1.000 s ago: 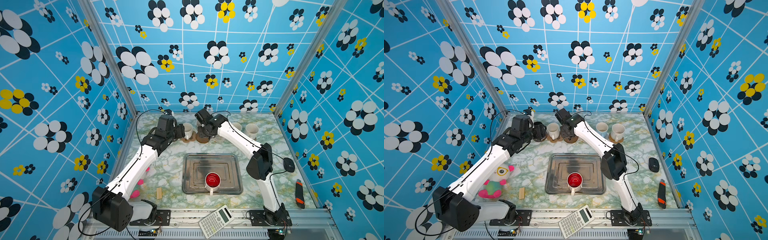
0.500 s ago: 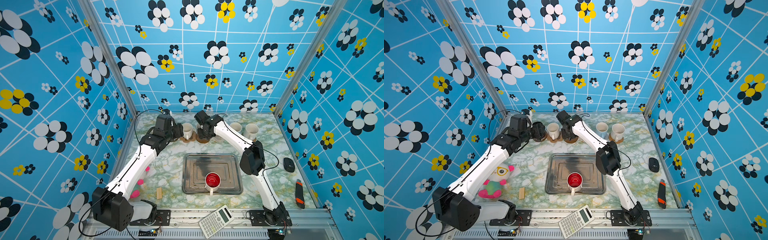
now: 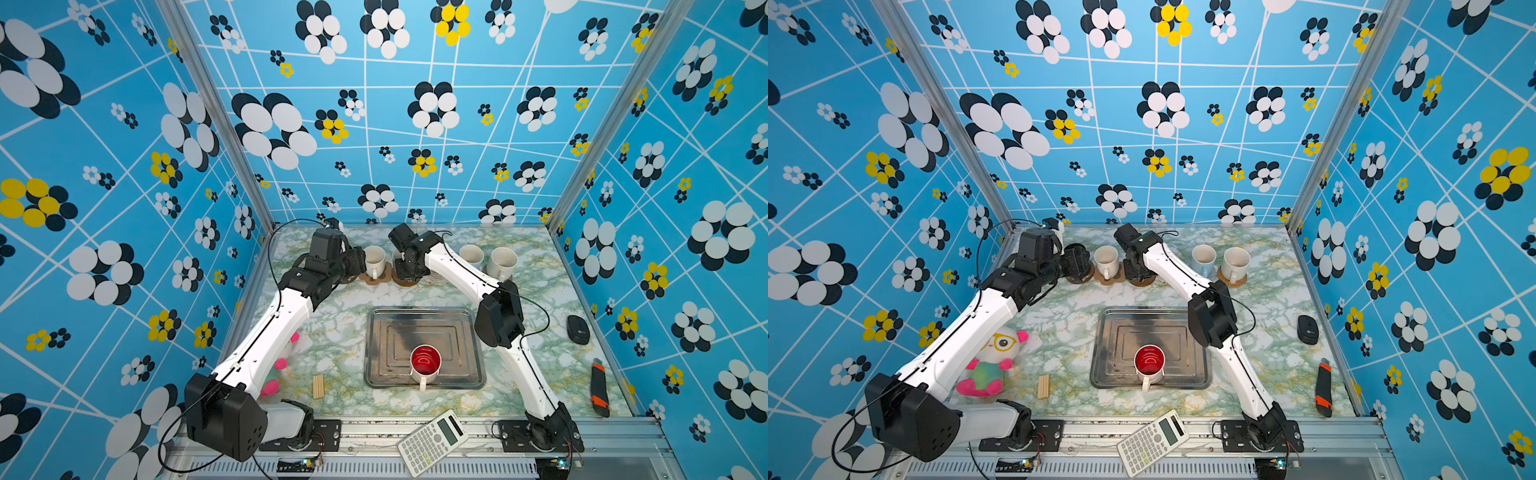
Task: Place cups on coasters
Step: Place the cup on the coaster.
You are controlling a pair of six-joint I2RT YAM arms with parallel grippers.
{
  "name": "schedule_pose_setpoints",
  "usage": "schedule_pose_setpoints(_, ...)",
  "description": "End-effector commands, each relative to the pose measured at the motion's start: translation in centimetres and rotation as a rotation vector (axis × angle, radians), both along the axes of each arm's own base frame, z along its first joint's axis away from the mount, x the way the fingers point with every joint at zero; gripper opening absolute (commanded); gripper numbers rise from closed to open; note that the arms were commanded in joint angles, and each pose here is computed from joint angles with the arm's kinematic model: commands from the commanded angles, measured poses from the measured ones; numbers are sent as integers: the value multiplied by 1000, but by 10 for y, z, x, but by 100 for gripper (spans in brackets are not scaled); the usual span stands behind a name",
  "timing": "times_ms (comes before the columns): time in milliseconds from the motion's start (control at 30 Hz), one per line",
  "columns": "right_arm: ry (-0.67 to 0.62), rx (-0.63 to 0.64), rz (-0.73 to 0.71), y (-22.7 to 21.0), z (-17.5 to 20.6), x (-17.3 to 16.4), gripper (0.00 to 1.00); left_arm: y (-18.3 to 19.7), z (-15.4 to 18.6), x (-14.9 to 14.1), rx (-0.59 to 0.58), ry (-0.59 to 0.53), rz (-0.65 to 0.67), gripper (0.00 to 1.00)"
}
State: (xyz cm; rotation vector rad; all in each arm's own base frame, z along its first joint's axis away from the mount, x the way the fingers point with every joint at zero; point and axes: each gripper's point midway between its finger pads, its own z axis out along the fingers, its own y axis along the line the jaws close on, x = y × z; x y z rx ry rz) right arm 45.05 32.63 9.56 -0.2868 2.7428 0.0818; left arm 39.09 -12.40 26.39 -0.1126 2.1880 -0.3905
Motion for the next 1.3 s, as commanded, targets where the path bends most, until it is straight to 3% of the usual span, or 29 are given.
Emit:
schedule_pose_setpoints(0, -49, 37, -27, 2, 16, 12, 0, 1, 3, 3, -11, -4, 0, 72)
schedule_pose_setpoints(1267, 13, 27, -55, -2, -15, 9, 0, 2, -1, -1, -16, 5, 2, 72)
